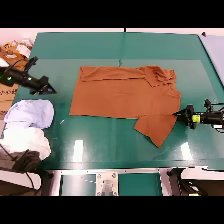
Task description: Fold the shirts.
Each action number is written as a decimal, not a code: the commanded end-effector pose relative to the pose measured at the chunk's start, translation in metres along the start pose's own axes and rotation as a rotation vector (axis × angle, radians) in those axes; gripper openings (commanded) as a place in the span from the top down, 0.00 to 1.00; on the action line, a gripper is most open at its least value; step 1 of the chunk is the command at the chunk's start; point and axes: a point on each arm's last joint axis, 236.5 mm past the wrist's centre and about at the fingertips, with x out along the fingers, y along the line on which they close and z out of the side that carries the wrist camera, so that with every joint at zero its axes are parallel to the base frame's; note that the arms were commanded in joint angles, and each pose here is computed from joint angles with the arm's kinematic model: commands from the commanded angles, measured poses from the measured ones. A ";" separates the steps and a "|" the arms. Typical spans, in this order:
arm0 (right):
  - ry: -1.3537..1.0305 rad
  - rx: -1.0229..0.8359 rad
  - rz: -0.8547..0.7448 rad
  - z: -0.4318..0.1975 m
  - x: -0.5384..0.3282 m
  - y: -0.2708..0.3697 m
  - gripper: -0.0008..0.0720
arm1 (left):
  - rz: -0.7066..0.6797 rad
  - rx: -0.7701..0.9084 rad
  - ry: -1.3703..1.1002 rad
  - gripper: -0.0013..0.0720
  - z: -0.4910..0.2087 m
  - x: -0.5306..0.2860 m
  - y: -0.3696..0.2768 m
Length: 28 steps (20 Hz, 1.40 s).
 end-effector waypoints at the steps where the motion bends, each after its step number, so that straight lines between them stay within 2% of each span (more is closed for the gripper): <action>1: -0.020 -0.023 0.060 0.008 0.007 0.008 0.88 | 0.023 -0.052 -0.024 0.88 -0.016 -0.009 0.020; 2: -0.024 -0.032 0.063 0.011 0.003 0.010 0.97 | 0.022 -0.051 -0.018 0.50 -0.017 -0.006 0.019; 3: -0.030 -0.043 0.062 0.014 -0.001 0.012 0.97 | 0.022 -0.053 -0.017 0.32 -0.017 0.001 0.017; 8: -0.051 -0.074 0.068 0.026 -0.011 0.020 0.97 | 0.044 -0.107 0.071 0.33 -0.062 0.086 0.013; 11: -0.050 -0.076 0.068 0.026 -0.010 0.021 0.97 | 0.035 -0.150 0.041 0.33 -0.071 0.124 0.009; 15: -0.051 -0.074 0.070 0.026 -0.010 0.021 0.97 | -0.047 -0.101 0.143 0.33 -0.095 0.160 -0.027; 16: -0.051 -0.074 0.070 0.026 -0.010 0.021 0.97 | -0.050 -0.082 0.165 0.48 -0.100 0.162 -0.031; 17: -0.050 -0.072 0.071 0.026 -0.010 0.021 0.97 | -0.055 -0.075 0.170 0.81 -0.100 0.160 -0.034; 18: -0.050 -0.070 0.073 0.026 -0.010 0.022 0.97 | -0.053 -0.067 0.163 0.91 -0.095 0.157 -0.033; 20: -0.051 -0.065 0.076 0.026 -0.010 0.023 0.97 | -0.064 -0.060 0.142 0.95 -0.081 0.145 -0.034; 24: -0.099 -0.110 0.117 0.031 -0.028 0.050 0.97 | -0.051 0.009 0.030 0.96 -0.038 0.095 -0.047; 26: -0.213 -0.233 0.169 0.040 -0.069 0.103 0.97 | -0.006 0.117 -0.094 0.96 -0.007 0.044 -0.075; 28: -0.386 -0.413 0.231 0.035 -0.136 0.179 0.97 | -0.005 0.263 -0.284 0.96 0.022 -0.029 -0.131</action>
